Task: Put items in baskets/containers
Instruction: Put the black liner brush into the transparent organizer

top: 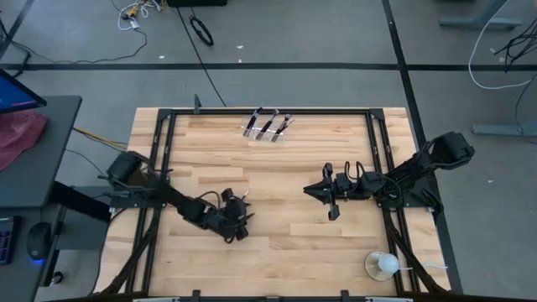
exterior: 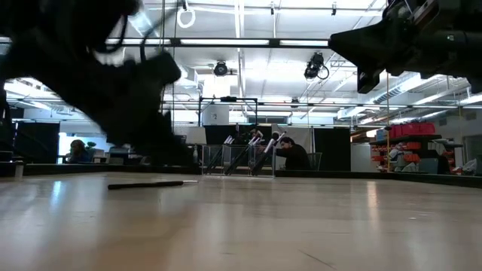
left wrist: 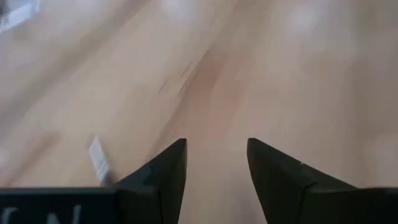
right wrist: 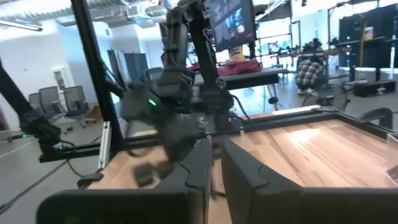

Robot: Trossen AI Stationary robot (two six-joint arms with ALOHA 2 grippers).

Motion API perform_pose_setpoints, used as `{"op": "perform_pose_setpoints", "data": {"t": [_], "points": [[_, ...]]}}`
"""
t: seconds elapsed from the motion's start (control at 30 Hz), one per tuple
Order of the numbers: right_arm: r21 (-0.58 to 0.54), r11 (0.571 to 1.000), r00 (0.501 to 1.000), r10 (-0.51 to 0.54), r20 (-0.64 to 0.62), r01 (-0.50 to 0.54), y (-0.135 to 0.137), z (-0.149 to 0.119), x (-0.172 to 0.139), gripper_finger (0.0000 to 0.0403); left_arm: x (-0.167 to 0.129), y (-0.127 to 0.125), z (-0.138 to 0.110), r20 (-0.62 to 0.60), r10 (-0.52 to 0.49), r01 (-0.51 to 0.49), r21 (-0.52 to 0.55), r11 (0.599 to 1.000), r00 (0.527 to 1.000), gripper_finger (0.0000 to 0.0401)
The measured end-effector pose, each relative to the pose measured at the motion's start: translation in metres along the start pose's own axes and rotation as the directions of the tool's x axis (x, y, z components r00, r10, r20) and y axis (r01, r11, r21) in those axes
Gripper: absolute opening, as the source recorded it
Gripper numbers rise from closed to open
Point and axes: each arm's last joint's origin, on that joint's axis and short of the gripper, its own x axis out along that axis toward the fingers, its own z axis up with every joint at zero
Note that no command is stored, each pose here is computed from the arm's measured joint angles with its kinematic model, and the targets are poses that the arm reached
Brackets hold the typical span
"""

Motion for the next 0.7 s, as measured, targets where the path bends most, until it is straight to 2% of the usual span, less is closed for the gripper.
{"op": "perform_pose_setpoints", "data": {"t": [0.13, 0.27, 0.4, 0.47, 0.7], "points": [[-0.001, 1.000, 1.000, -0.021, 0.001, 0.021, -0.001, 0.000, 0.000, 0.0041, -0.017, -0.005, 0.010, 0.057, 0.011, -0.012, 0.020, 1.000, 0.998, 0.0177], [0.000, 1.000, 1.000, -0.020, -0.001, 0.020, -0.001, 0.000, 0.000, 0.0041, -0.027, 0.001, 0.010, 0.055, 0.101, -0.101, -0.002, 0.995, 0.993, 0.0177], [-0.001, 1.000, 1.000, -0.021, -0.004, 0.021, -0.001, -0.001, 0.000, 0.0041, -0.024, 0.013, 0.001, -0.001, 0.205, -0.204, -0.096, 0.974, 0.979, 0.0177], [-0.001, 1.000, 1.000, -0.021, -0.004, 0.021, -0.001, -0.001, 0.000, 0.0041, -0.021, 0.016, -0.002, -0.035, 0.214, -0.217, -0.142, 0.966, 0.976, 0.0177], [-0.001, 1.000, 1.000, -0.021, -0.012, 0.021, -0.001, -0.001, 0.000, 0.0041, -0.010, 0.014, -0.012, -0.105, 0.155, -0.171, -0.156, 0.973, 0.982, 0.0177]]}}
